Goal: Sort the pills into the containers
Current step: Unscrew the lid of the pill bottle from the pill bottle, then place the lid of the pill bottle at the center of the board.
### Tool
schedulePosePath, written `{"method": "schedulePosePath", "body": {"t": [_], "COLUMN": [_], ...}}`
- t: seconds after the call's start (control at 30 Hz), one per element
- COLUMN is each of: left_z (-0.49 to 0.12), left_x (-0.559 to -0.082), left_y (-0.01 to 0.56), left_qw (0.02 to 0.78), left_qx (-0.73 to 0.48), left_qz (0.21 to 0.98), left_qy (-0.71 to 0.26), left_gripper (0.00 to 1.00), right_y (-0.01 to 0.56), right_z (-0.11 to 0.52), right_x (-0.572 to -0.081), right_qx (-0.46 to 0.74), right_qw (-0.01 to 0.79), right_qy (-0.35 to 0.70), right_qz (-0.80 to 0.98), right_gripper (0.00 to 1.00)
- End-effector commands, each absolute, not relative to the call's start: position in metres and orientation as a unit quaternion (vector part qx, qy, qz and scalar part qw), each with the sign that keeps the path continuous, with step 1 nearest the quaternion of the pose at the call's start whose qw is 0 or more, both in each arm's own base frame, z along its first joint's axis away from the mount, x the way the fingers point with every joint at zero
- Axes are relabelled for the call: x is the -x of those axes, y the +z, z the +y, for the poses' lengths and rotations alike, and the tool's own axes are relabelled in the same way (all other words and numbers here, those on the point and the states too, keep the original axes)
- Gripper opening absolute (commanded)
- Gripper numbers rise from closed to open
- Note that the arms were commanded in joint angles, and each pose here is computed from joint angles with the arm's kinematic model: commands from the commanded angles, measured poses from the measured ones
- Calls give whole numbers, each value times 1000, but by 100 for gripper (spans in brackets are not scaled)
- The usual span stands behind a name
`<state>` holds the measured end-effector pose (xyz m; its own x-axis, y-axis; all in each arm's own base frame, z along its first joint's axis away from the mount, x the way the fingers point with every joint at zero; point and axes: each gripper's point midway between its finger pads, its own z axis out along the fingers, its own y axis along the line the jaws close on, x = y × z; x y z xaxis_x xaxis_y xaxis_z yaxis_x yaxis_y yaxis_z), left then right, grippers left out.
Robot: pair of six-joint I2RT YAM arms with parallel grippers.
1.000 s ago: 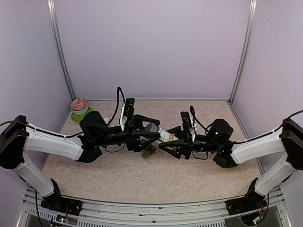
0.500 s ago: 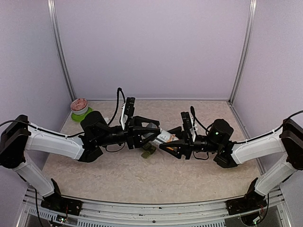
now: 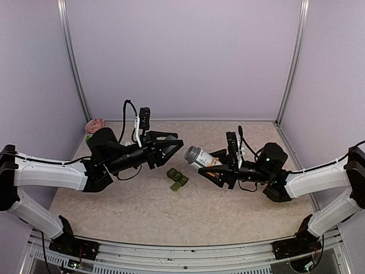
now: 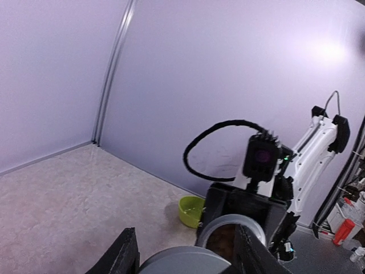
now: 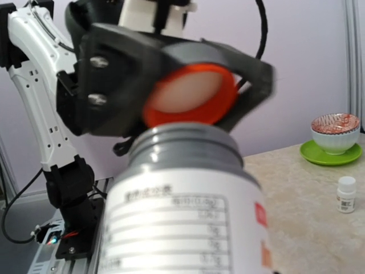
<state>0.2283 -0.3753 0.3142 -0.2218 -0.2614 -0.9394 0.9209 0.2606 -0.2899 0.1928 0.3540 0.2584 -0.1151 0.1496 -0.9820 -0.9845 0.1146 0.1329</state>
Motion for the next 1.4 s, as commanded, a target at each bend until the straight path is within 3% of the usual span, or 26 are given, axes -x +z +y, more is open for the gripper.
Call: {"method": "schedulePosePath", "body": {"t": [0.0, 0.3, 0.6, 1.37], "left_z": [-354, -312, -282, -279], "left_x": [-263, -303, -332, -356], "left_y": [279, 212, 143, 43], "left_qw": [568, 567, 528, 472], "left_qx": [-258, -221, -177, -157], "left_qz": [646, 735, 795, 838], "left_qy": [-440, -299, -241, -223], "left_gripper": [47, 48, 48, 48], "right_y": [269, 272, 273, 266], "right_z": [345, 337, 333, 329], "right_x": [-194, -191, -187, -185], "right_qx": [399, 403, 403, 405], "right_qw": [558, 565, 568, 563], "right_qy": [513, 499, 497, 492], "right_qz": [516, 519, 518, 527], "right_gripper": [10, 11, 11, 12]}}
